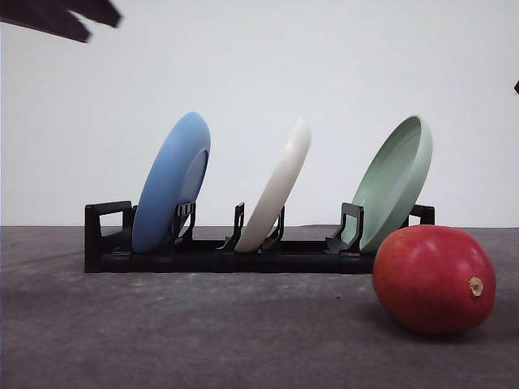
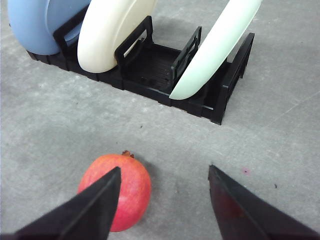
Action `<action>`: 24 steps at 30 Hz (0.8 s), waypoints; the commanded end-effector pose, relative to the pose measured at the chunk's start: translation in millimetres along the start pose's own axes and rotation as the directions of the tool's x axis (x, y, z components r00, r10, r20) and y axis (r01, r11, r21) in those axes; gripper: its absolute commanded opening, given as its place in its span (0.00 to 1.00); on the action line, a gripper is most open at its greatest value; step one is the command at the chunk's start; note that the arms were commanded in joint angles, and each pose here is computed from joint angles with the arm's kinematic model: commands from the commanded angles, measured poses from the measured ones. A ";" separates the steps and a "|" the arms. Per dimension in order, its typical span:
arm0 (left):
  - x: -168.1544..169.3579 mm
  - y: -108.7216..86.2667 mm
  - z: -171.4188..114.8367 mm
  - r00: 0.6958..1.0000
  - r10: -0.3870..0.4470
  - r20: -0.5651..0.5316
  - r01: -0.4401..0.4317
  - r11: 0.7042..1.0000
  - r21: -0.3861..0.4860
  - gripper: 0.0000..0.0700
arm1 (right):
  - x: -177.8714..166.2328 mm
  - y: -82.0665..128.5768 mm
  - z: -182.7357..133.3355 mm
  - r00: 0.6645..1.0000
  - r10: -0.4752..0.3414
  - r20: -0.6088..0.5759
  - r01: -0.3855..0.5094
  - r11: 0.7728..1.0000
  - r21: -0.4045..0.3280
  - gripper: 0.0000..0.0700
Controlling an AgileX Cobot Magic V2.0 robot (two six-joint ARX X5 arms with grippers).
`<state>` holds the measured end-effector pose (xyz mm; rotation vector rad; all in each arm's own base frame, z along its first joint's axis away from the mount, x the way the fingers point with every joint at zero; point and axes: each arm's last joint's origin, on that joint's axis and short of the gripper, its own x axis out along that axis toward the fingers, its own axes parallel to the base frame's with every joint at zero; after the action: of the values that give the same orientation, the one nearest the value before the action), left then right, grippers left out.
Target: Place pomegranate in white plate
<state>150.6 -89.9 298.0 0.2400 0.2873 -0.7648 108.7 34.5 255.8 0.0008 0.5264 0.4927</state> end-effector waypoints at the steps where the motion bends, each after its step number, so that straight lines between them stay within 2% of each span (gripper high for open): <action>1: 7.2 -1.4 7.2 0.999 -0.016 0.028 0.016 1.000 -0.005 0.55 | -2.4 1.2 5.1 1.000 0.007 0.023 -0.006 1.000 -0.015 0.50; 9: 58.4 -15.1 10.8 0.998 -0.050 0.040 0.050 0.999 0.014 0.55 | -2.4 1.2 5.1 1.000 0.006 0.023 -0.005 1.000 -0.016 0.50; 14: 92.7 -26.5 14.2 1.000 -0.003 0.029 0.002 0.999 0.035 0.55 | -2.4 1.2 5.1 1.000 0.006 0.023 -0.005 1.000 -0.016 0.50; 19: 130.1 -36.0 19.5 1.000 0.006 -0.005 -0.006 0.999 0.047 0.55 | -2.4 1.2 5.1 1.000 0.005 0.023 -0.005 1.000 -0.016 0.50; 24: 165.9 -39.6 21.7 0.999 0.005 -0.054 -0.005 1.000 -0.009 0.55 | -2.4 1.2 5.1 1.000 0.005 0.023 -0.004 1.000 -0.016 0.50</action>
<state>236.5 -223.8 256.4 0.2872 0.3394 -0.7544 108.7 34.5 255.8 0.0008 0.5260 0.4927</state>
